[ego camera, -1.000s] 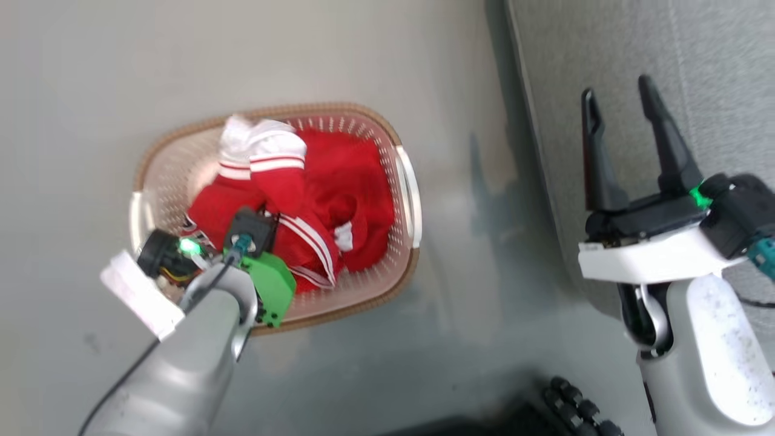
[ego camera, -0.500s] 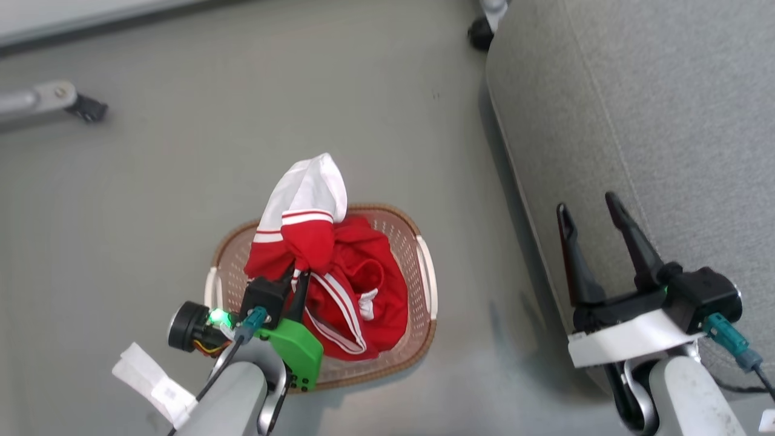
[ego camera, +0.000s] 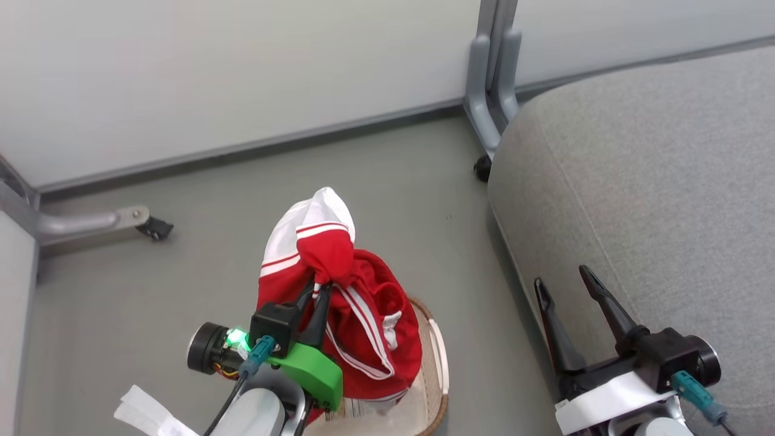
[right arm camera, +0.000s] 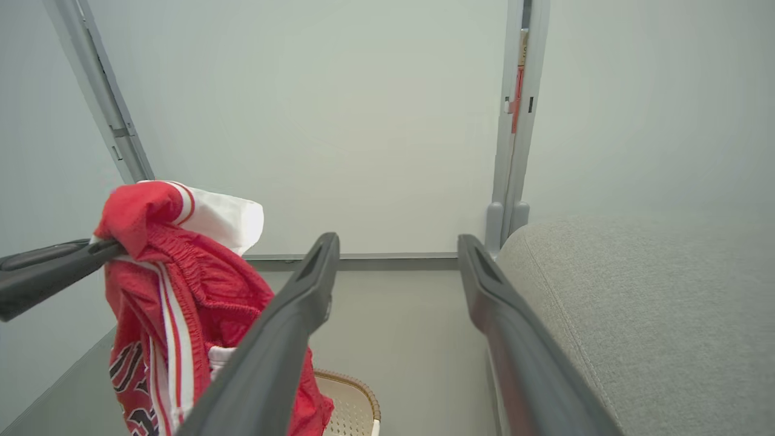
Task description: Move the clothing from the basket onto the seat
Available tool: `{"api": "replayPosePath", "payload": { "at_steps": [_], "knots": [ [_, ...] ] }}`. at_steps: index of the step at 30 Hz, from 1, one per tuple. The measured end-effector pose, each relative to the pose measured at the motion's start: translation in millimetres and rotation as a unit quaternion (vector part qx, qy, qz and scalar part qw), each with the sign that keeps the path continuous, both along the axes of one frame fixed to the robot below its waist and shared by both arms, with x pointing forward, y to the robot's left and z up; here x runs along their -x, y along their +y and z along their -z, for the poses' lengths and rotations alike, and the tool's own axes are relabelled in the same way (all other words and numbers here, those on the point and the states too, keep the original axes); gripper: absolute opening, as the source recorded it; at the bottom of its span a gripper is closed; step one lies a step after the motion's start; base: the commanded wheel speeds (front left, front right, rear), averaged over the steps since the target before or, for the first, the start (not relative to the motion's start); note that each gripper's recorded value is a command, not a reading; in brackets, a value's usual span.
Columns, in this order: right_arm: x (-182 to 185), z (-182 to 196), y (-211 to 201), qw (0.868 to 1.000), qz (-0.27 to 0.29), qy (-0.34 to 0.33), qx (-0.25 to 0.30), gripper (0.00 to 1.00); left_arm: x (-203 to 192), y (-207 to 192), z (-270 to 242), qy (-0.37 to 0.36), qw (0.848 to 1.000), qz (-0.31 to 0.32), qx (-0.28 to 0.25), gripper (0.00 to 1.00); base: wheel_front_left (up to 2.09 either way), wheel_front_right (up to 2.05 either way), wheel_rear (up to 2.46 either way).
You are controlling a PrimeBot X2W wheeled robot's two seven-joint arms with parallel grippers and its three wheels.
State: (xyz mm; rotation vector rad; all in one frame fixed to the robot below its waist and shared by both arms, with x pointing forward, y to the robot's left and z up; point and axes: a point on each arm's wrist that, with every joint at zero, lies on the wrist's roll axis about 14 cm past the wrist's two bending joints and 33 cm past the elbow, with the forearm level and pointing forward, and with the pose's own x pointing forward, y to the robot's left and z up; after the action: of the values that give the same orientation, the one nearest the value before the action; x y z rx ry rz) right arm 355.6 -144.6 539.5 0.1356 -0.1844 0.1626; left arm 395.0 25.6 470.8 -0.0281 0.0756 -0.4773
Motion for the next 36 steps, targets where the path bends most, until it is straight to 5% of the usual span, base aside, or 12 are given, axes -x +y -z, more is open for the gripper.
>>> {"api": "replayPosePath", "payload": {
  "at_steps": [21, 36],
  "knots": [
    [6.6, -13.5, 81.9, 0.991, -0.125, -0.028, 0.051, 1.00, 34.5, -73.2, -85.2, -0.108, 0.985, 0.124, 0.055, 0.00, 0.00, 0.00, 0.00],
    [-3.4, 2.3, 81.4, 0.989, -0.125, -0.007, 0.081, 1.00, 79.6, -121.0, -110.8, -0.110, 0.963, 0.232, 0.077, 0.00, 0.00, 0.00, 0.00]
  ]
}}
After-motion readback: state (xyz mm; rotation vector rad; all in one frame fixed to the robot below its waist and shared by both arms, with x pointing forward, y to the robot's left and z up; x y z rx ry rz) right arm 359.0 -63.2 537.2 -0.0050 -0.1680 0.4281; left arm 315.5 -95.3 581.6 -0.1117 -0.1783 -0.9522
